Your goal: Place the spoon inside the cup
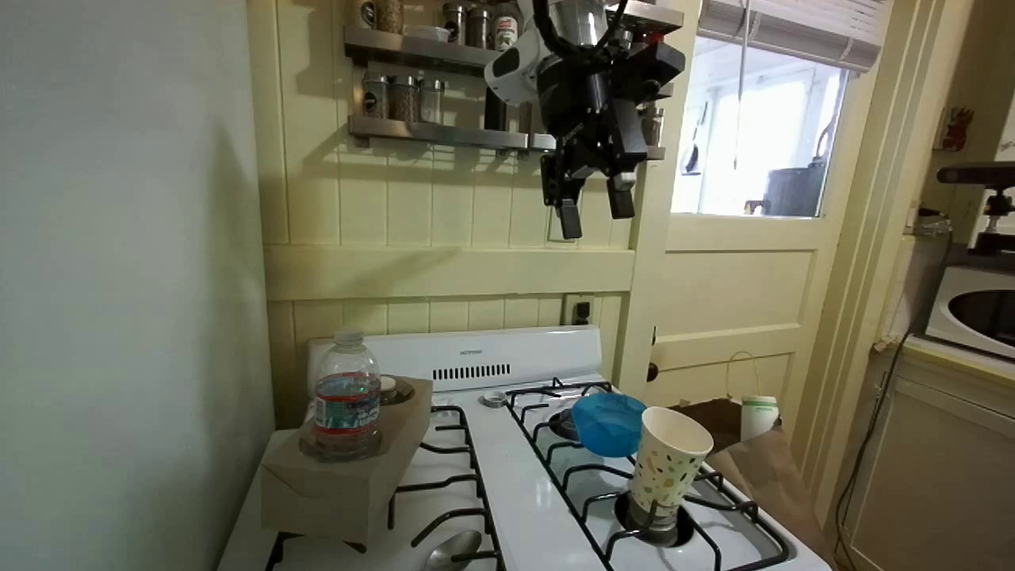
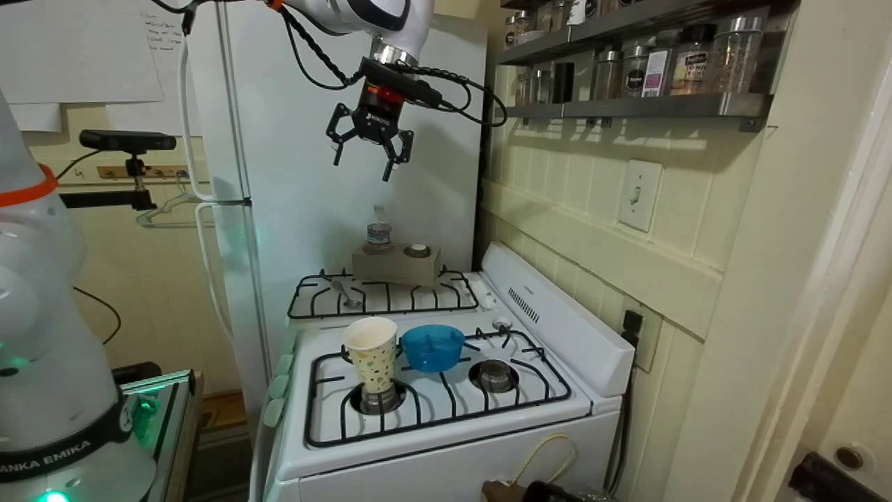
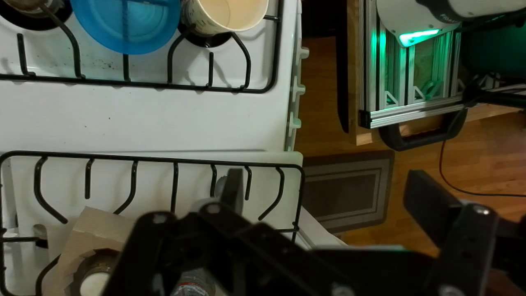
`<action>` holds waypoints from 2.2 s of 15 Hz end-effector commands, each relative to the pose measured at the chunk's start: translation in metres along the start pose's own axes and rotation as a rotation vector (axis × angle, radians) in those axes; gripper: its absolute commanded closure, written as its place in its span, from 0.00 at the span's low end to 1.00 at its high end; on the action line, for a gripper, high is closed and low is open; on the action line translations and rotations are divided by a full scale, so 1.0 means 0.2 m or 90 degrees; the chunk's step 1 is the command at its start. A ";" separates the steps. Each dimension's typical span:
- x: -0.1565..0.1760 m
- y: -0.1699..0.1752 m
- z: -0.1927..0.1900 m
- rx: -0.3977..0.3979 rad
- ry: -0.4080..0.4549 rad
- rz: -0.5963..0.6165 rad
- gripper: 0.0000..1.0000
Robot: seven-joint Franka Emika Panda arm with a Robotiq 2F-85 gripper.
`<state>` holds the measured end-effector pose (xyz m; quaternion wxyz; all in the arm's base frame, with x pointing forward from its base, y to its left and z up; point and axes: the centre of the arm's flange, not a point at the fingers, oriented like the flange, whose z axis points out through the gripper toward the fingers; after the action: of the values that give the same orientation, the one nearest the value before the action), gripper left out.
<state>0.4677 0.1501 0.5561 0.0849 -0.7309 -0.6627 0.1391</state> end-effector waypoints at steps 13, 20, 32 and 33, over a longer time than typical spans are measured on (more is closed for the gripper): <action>-0.01 -0.05 0.12 0.048 0.096 0.123 0.00; 0.00 -0.14 0.49 0.124 0.181 0.325 0.00; 0.06 -0.19 0.94 0.193 0.119 0.534 0.00; 0.06 -0.19 0.94 0.193 0.120 0.536 0.00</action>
<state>0.3737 0.1548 0.3880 0.1873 -0.9253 -0.2694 0.1900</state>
